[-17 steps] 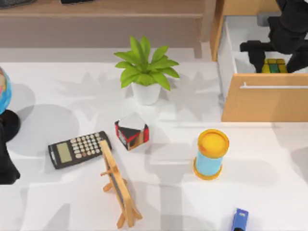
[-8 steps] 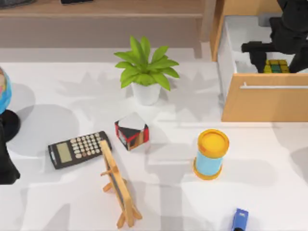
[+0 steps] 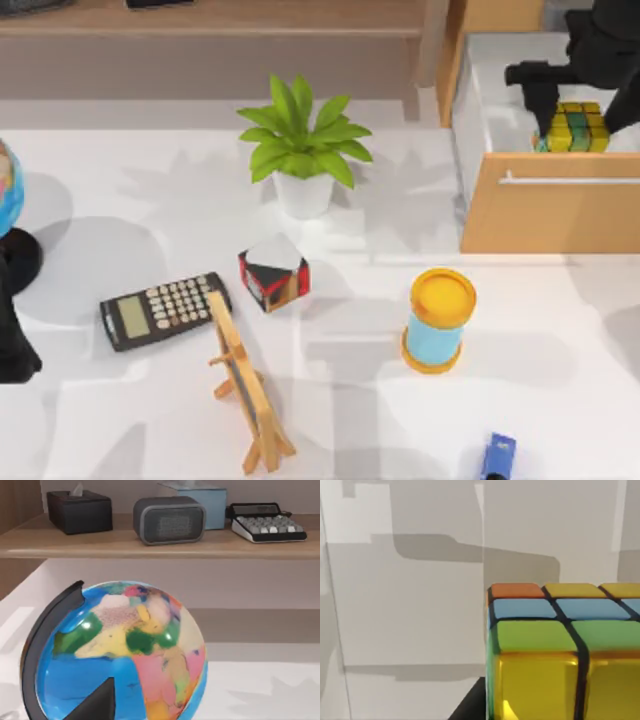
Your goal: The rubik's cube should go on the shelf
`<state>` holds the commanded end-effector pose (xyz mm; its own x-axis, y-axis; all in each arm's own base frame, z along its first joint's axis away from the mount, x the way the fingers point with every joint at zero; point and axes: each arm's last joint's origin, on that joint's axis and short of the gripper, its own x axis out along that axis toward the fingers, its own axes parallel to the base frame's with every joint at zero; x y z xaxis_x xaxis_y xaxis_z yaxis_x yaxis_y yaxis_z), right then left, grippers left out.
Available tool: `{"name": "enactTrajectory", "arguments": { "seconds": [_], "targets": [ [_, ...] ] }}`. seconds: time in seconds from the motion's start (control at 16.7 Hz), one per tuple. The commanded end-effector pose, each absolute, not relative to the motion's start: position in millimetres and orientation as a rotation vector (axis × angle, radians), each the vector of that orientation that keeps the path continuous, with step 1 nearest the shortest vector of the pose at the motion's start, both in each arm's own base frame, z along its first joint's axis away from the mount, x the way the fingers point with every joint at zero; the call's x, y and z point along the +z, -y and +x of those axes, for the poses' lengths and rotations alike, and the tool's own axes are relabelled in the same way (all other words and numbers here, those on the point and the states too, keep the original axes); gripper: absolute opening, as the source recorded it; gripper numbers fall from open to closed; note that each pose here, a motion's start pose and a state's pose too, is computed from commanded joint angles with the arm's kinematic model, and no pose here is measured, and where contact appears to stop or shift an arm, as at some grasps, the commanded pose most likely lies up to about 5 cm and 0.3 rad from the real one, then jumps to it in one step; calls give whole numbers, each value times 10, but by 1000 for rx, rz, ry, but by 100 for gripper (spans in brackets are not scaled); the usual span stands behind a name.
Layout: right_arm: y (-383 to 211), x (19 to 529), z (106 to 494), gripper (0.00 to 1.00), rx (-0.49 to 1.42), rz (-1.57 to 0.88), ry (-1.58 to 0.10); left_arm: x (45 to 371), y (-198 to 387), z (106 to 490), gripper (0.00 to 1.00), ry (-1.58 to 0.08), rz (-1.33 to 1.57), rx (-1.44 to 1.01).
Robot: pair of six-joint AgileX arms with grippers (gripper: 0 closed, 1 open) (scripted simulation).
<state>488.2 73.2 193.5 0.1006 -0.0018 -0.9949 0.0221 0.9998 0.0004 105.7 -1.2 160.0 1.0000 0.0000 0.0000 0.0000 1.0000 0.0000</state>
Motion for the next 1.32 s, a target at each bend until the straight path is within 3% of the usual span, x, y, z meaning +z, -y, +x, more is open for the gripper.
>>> {"name": "enactTrajectory", "arguments": {
  "seconds": [0.6,0.96,1.32],
  "targets": [
    [-794,2205,4679,0,-18,-29,-1419,1600,12,1057,100,0,0,0],
    [-1280,2730,4299,0,73,-123,-1148,1600,12,1057,100,0,0,0],
    [-2100,2738,3926,0,225,-218,-831,1600,12,1057,100,0,0,0]
  ]
}}
